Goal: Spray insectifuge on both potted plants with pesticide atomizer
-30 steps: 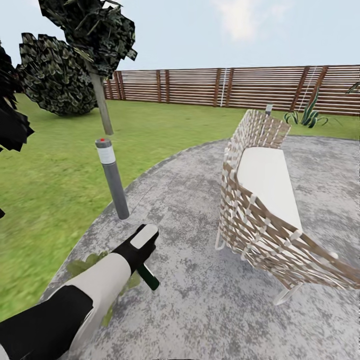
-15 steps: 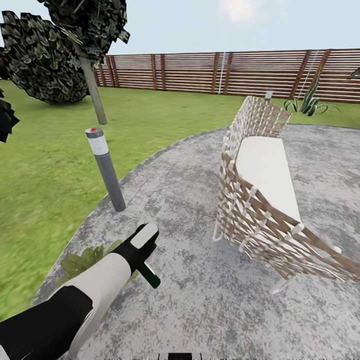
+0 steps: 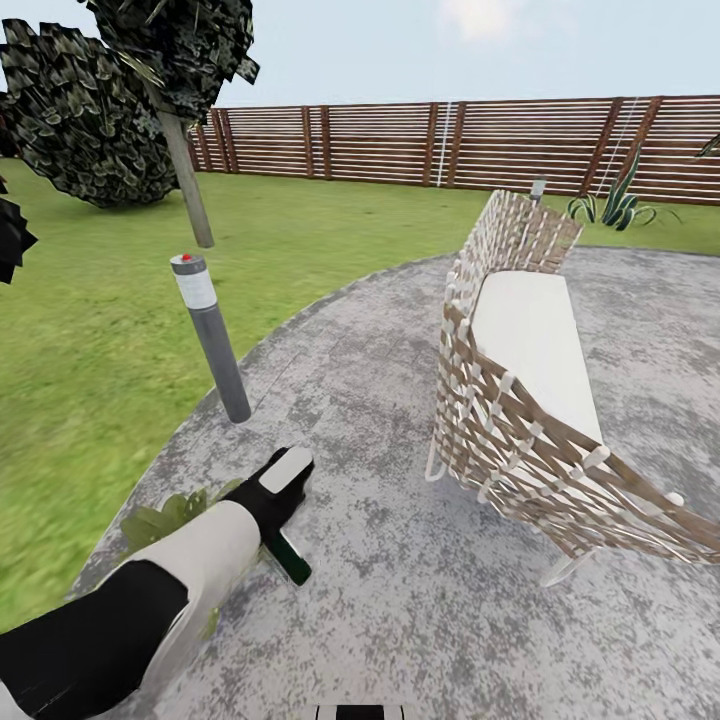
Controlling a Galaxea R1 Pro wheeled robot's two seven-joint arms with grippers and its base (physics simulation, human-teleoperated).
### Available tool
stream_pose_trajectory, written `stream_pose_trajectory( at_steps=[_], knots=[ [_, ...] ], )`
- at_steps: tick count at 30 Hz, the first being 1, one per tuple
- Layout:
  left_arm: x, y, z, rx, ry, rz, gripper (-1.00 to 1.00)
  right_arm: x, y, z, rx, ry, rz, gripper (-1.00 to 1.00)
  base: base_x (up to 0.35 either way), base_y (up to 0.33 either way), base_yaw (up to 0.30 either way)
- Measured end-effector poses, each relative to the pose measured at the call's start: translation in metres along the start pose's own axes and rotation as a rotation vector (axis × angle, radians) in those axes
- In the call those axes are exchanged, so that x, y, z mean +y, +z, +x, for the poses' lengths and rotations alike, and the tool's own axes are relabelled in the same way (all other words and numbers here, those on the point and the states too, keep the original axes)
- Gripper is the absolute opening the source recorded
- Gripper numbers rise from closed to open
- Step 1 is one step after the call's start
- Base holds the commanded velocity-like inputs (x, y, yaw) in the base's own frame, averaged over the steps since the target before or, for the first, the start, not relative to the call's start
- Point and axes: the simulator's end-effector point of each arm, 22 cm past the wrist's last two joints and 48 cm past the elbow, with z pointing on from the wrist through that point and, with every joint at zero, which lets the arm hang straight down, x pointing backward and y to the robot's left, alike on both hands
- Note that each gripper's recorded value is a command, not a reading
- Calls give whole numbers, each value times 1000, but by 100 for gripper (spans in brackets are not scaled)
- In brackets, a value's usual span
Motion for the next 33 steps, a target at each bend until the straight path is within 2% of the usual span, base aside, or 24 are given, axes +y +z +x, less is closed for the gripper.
stream_pose_trajectory(
  at_steps=[3,9,15,21,26,29,32,33],
  knots=[
    [-19,-34,-24,-23,8,11,-100,-1,0,0,-1,1,0,100,0,0,-42],
    [-44,-72,-34,-12,-12,72,-100,1,0,0,-1,5,-2,100,0,0,-200],
    [-54,-86,-41,-6,-25,99,-100,3,-1,1,1,7,-4,100,0,0,-208],
    [-61,-103,-63,-45,-32,109,-100,8,-1,-4,-22,13,-7,100,0,0,-29],
    [-55,-97,-65,-43,-42,91,-100,11,-2,-10,-66,5,-11,100,0,0,-4],
    [-36,-71,-62,-31,-59,34,-100,12,-2,-10,-69,5,-12,100,0,0,0],
    [0,-35,-58,-43,-138,-75,-100,14,-2,-5,-62,7,-15,100,0,0,0],
    [5,-29,-55,-45,-147,-87,-100,14,-2,-5,-61,7,-16,100,0,0,0]
  ],
)
